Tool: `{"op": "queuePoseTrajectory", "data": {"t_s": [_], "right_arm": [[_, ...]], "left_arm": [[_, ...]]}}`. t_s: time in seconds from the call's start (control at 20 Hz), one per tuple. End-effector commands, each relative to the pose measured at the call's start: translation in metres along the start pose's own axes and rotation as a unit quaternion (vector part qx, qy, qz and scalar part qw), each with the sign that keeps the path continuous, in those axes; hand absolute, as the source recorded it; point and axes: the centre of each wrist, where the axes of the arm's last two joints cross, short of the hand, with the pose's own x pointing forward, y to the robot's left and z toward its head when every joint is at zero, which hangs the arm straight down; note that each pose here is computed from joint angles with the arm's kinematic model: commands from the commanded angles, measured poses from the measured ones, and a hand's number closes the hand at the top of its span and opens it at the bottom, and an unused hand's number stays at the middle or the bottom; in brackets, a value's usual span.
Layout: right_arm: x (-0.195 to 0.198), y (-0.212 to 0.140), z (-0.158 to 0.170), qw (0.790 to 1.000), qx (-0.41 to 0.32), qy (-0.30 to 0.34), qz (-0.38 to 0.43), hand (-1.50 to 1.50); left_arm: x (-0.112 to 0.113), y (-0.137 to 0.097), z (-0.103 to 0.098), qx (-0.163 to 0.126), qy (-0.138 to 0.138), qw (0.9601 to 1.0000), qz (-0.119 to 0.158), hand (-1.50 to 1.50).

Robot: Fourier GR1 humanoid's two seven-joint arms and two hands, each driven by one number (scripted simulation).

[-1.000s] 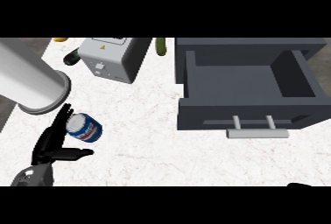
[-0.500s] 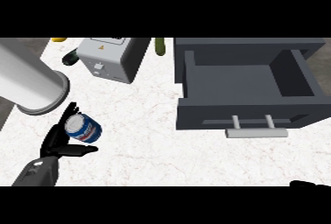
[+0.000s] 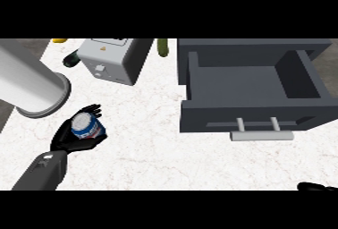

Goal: Pick up the can, place it into the drawer and close the drawer

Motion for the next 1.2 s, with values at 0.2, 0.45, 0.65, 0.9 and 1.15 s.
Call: {"op": "queuePoseTrajectory", "data": {"t_s": [0.2, 0.45, 0.65, 0.9, 1.15], "right_arm": [[0.008, -0.004, -0.006, 1.0, -0.008, -0.007, 0.01, -1.5], [-0.006, 0.002, -0.005, 1.0, -0.01, -0.011, 0.013, -1.5], [0.0, 0.007, -0.009, 1.0, -0.007, -0.014, 0.015, -1.5], [0.008, -0.018, -0.015, 1.0, -0.007, -0.017, 0.014, -1.5], [0.019, -0.004, -0.012, 1.0, -0.009, -0.017, 0.013, -1.5]], "left_arm": [[-0.012, -0.032, -0.007, -0.034, -0.026, 0.9987, 0.027, 1.5], [0.003, -0.057, -0.034, -0.015, -0.033, 0.9988, 0.035, 1.5], [0.007, -0.121, -0.058, 0.072, -0.033, 0.9958, 0.044, 1.5], [0.027, -0.122, -0.074, 0.087, -0.078, 0.9912, 0.063, 1.5], [0.056, -0.137, -0.094, 0.046, -0.074, 0.9944, 0.06, 1.5]]}}
